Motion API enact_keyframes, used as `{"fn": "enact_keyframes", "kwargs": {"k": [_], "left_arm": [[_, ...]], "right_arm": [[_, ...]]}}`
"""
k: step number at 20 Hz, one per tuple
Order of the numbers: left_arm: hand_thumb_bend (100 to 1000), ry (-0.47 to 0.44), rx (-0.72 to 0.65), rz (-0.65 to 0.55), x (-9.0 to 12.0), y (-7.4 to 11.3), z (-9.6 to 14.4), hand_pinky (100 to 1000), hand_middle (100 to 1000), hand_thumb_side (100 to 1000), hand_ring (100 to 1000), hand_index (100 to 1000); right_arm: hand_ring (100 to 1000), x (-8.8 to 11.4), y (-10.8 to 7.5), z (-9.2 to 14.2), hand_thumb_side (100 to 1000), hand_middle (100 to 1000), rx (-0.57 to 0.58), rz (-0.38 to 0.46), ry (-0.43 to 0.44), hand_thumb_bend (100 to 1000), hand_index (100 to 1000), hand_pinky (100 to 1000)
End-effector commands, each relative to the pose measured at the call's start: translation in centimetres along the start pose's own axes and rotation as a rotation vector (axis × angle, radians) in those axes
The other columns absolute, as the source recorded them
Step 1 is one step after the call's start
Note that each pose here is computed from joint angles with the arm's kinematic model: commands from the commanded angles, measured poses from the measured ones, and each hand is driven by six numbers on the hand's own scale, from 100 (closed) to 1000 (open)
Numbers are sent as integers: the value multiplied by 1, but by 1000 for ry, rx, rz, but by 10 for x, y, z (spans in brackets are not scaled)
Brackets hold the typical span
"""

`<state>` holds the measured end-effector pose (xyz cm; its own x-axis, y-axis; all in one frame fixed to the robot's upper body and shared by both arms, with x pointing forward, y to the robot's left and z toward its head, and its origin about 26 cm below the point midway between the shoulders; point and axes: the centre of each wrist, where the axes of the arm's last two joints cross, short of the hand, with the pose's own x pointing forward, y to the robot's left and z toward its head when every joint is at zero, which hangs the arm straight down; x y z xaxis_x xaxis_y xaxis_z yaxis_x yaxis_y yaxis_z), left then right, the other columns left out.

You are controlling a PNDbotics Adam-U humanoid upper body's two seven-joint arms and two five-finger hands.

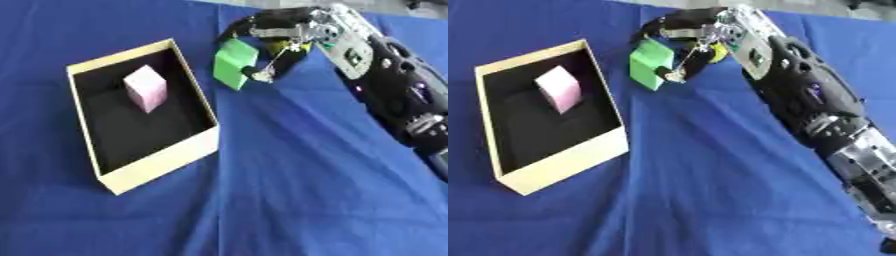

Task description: Pick up objects on the table and place them in the box.

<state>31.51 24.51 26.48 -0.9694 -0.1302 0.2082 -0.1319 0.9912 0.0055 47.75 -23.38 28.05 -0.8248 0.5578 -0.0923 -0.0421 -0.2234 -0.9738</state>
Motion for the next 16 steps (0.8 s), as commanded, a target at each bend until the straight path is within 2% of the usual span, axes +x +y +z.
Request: {"fn": "enact_keyframes", "kwargs": {"k": [1,8,16], "left_arm": [[174,-24,-15,-6,5,2,-6,709,784,634,849,813],[174,-20,-18,-3,5,2,-5,709,785,635,850,813],[170,-18,-17,10,5,0,-6,708,786,640,851,814]], "right_arm": [[965,-5,-14,9,151,907,333,256,-205,407,983,928],[963,-5,-11,3,123,912,392,277,-181,402,986,924],[936,-2,-14,-1,100,848,371,277,-196,383,955,906]]}}
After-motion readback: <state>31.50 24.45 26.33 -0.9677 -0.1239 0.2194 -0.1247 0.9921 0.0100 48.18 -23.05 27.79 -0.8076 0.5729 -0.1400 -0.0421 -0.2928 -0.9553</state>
